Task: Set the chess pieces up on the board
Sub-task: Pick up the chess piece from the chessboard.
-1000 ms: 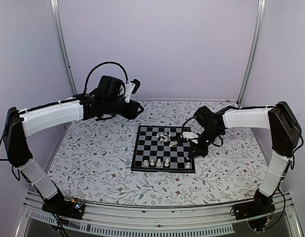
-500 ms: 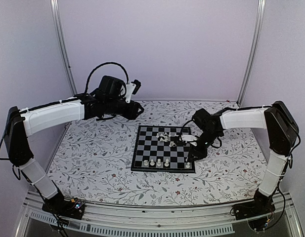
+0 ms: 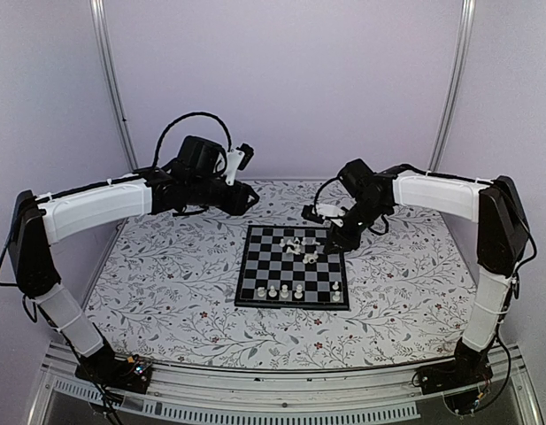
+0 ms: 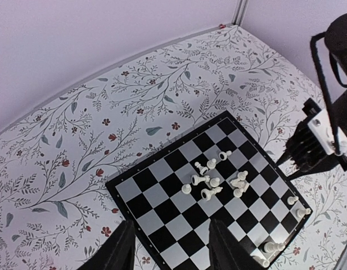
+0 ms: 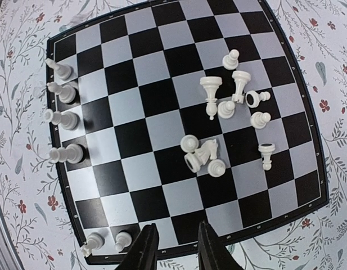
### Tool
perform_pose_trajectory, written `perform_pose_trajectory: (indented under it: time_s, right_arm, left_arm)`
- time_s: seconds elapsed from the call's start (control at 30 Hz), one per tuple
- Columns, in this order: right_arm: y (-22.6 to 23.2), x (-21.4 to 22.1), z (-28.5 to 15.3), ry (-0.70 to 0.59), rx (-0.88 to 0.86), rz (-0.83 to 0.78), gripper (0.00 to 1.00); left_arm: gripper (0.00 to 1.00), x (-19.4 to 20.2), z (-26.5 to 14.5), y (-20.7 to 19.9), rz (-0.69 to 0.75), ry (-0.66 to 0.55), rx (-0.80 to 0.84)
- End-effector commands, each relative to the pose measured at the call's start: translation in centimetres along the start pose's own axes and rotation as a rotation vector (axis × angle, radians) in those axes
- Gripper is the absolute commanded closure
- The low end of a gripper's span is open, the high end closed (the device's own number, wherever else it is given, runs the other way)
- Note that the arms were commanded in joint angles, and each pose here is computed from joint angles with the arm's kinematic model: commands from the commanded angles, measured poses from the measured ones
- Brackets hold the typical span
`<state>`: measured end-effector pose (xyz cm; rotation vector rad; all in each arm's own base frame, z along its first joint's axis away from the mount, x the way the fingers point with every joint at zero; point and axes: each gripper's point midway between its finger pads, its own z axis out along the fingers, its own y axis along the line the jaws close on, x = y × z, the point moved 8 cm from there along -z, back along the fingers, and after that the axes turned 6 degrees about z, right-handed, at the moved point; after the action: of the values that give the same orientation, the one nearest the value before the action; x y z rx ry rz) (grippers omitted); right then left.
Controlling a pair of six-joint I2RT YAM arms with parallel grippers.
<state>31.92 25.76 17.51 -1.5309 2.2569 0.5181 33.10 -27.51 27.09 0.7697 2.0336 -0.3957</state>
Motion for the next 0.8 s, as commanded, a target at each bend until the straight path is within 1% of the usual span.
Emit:
perform_pose_trajectory:
  time_s: [0.0, 0.17, 0.53, 0.67, 0.77]
  right_arm:
    - [-2.1, -0.6, 2.4, 0.026, 0.039, 0.049, 0.76]
    - [-3.4, -0.9, 4.4, 0.049, 0.053, 0.071, 0.77]
    - [-4.4, -1.2, 6.3, 0.061, 0.037, 0.082, 0.75]
    - [-4.7, -1.2, 6.8, 0.068, 0.04, 0.091, 0.76]
    - [-4.9, -1.3, 7.0, 0.072, 0.047, 0.096, 0.79]
  left_arm:
    - [0.53, -1.0, -0.5, 0.1, 0.009, -0.024, -0.003]
    - [0.53, -1.0, -0.6, 0.0, 0.009, -0.025, 0.002]
    - [0.53, -1.0, -0.5, -0.1, 0.003, -0.024, 0.019]
    - [0.52, -0.9, -0.4, -0.2, 0.002, -0.022, 0.022]
    - [0.52, -0.9, -0.4, -0.2, 0.002, -0.02, 0.026]
